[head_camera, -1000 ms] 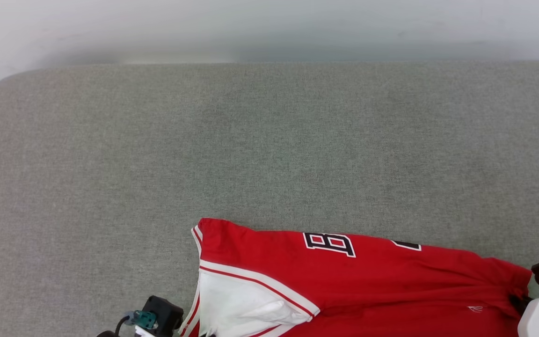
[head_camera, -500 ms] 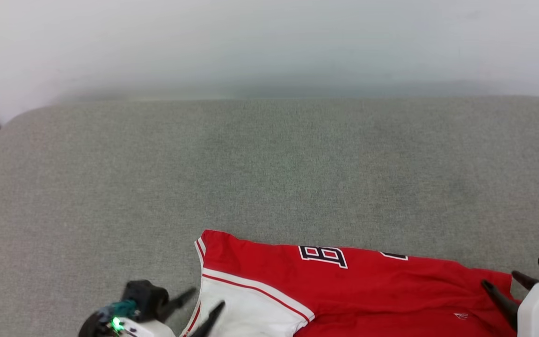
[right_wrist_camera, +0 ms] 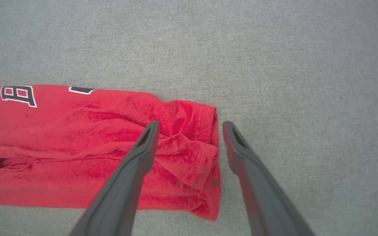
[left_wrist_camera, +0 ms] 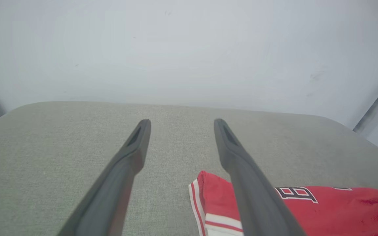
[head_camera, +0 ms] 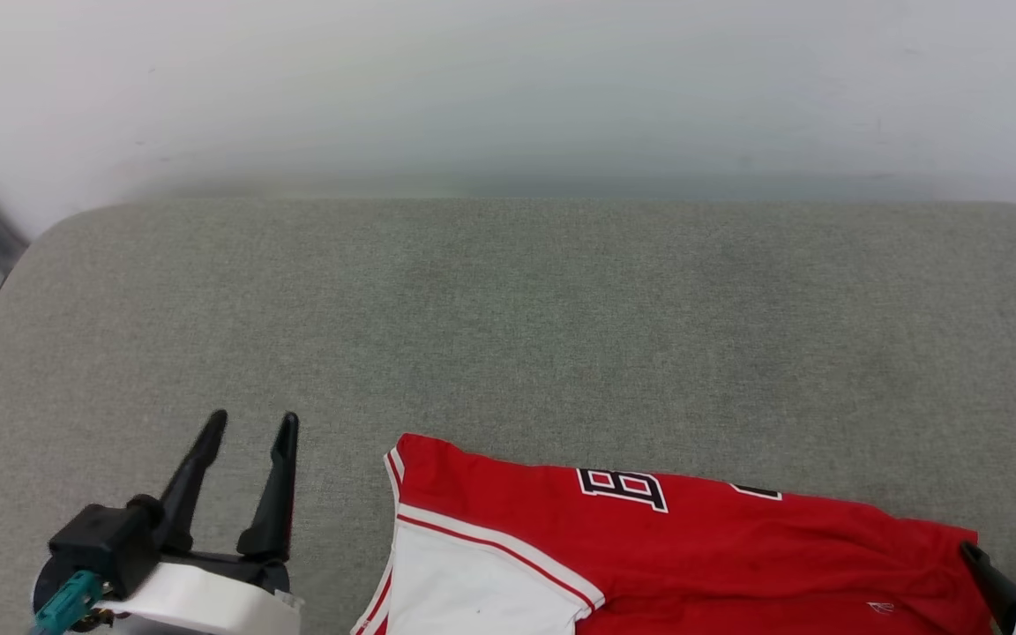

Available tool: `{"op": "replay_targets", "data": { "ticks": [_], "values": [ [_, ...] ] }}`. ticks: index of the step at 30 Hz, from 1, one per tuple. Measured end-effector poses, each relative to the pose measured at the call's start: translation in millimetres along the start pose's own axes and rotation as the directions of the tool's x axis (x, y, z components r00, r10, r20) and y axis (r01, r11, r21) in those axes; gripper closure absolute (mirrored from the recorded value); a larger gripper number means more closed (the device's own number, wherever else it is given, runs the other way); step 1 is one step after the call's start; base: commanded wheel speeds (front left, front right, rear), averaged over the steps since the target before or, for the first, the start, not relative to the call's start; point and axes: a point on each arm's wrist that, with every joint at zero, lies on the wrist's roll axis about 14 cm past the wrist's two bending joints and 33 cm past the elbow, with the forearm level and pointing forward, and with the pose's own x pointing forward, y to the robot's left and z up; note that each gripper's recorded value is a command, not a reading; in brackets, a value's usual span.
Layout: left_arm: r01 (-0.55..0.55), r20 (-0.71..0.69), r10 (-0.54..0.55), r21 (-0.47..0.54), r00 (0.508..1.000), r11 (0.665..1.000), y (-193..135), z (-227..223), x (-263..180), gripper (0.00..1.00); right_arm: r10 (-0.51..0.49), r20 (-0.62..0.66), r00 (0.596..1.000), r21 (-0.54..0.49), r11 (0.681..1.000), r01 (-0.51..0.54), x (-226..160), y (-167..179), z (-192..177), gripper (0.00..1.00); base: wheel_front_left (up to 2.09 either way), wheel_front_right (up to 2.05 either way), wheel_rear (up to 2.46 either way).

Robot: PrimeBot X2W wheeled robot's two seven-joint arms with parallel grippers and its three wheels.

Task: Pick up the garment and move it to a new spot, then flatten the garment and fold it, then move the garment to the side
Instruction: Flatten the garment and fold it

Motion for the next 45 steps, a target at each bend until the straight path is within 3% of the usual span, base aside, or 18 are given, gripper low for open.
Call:
{"op": "replay_targets", "data": {
  "ticks": [6, 18, 25, 36, 37, 39, 40, 41, 45],
  "values": [
    [-0.077, 0.106, 0.071, 0.062, 0.992, 0.995, 12, 18, -5, 0.00, -0.057, -0.062, 0.996, 0.058, 0.997, 0.060, 2, -7, -19, 0.00, 0.00, 0.00, 0.00],
    [-0.078, 0.074, 0.071, 0.088, 0.995, 0.993, 16, -5, -2, 0.00, -0.116, -0.248, 0.962, 0.120, 0.982, 0.149, 28, -27, -65, 0.00, 0.00, 0.00, 0.00],
    [-0.099, 0.048, 0.095, 0.093, 0.994, 0.991, 23, -15, 0, 0.00, -0.051, -0.321, 0.946, 0.158, 0.982, 0.106, 47, -12, -81, 0.00, 0.00, 0.00, 0.00],
    [-0.125, 0.034, 0.122, 0.101, 0.992, 0.987, 32, -19, 0, 0.00, 0.003, -0.421, 0.907, 0.101, 0.994, 0.044, 56, 5, -98, 0.00, 0.00, 0.00, 0.00],
    [-0.123, 0.034, 0.120, 0.100, 0.992, 0.987, 31, -19, 0, 0.00, 0.005, -0.418, 0.908, 0.105, 0.994, 0.043, 56, 6, -97, 0.51, 0.00, 0.00, 0.00],
    [-0.119, 0.036, 0.116, 0.098, 0.993, 0.988, 30, -19, -1, 0.00, 0.002, -0.409, 0.912, 0.113, 0.992, 0.049, 55, 5, -97, 0.94, 0.00, 0.00, 0.00],
    [-0.116, 0.037, 0.113, 0.096, 0.993, 0.989, 29, -19, -1, 0.00, -0.002, -0.401, 0.916, 0.112, 0.992, 0.051, 55, 4, -96, 0.83, 0.00, 0.00, 0.00],
    [-0.113, 0.037, 0.110, 0.095, 0.993, 0.989, 28, -18, -1, 0.00, -0.005, -0.396, 0.918, 0.111, 0.992, 0.053, 55, 4, -95, 1.00, 0.00, 0.00, 0.00],
    [-0.103, 0.044, 0.099, 0.092, 0.994, 0.990, 25, -16, 0, 0.00, -0.002, -0.353, 0.936, 0.125, 0.991, 0.050, 55, 5, -87, 1.00, 0.00, 0.00, 0.00]
  ]
}}
